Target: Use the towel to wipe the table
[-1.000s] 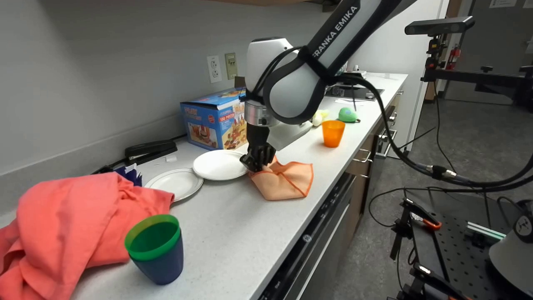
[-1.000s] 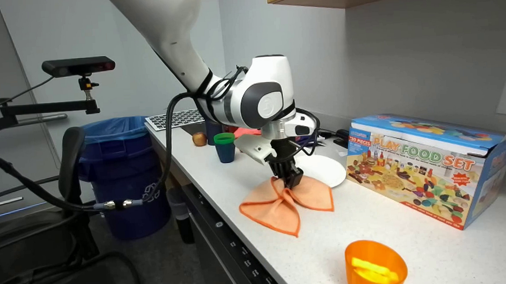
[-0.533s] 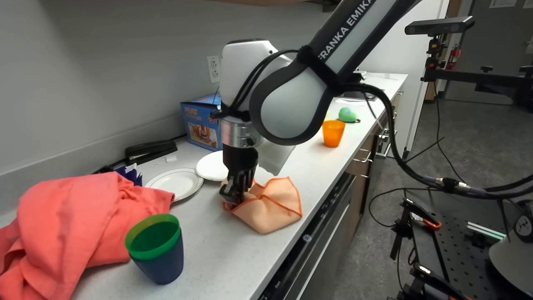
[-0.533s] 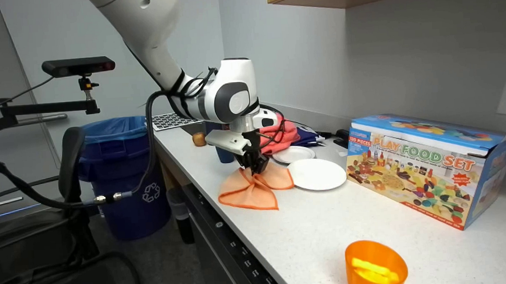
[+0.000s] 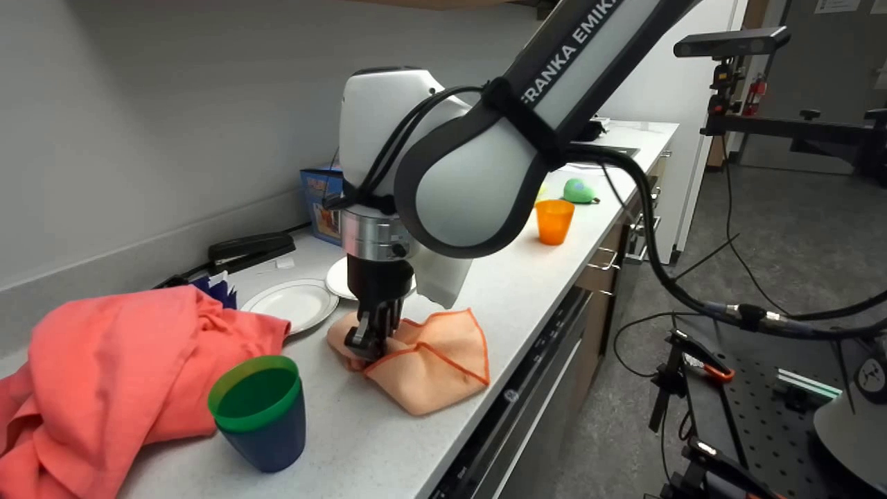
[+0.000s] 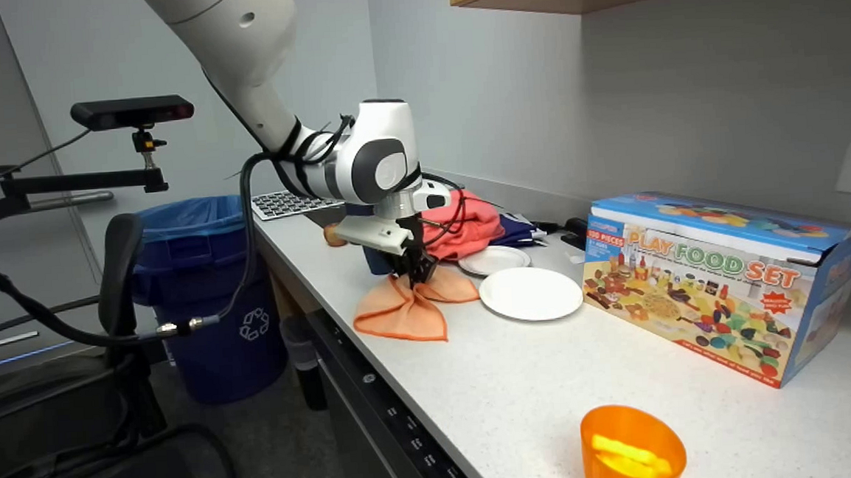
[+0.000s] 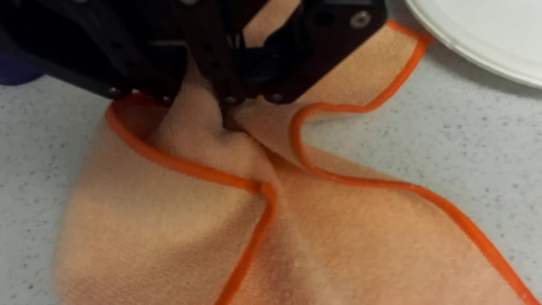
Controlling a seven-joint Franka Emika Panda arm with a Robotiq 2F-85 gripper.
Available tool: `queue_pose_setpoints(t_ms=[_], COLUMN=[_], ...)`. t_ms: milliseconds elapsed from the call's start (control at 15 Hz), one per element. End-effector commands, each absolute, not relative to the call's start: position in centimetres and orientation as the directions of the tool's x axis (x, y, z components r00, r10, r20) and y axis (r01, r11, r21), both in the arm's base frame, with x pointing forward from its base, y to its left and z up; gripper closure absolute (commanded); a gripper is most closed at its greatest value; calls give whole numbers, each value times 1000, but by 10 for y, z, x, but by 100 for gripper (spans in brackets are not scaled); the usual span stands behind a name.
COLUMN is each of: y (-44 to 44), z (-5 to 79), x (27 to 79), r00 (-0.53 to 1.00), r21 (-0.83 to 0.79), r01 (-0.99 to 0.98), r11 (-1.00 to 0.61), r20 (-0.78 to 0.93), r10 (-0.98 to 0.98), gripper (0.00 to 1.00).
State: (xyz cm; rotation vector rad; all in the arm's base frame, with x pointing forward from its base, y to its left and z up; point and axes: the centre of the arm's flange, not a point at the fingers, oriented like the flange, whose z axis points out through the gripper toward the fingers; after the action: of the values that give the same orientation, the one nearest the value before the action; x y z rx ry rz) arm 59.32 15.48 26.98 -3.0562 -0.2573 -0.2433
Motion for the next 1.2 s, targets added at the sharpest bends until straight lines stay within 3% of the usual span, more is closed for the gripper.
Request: queue_pose_setpoints(t_ms=[0,733,1133], y=[116,-12,-15], z=[252,255,255], x=[607,595,587], r00=[987,989,991], r21=[-41,34,34], r01=[126,-112,-102], r11=[-991,-993,-994], r20=[105,96,93], r10=[121,-108,-98], gripper=[98,98,98])
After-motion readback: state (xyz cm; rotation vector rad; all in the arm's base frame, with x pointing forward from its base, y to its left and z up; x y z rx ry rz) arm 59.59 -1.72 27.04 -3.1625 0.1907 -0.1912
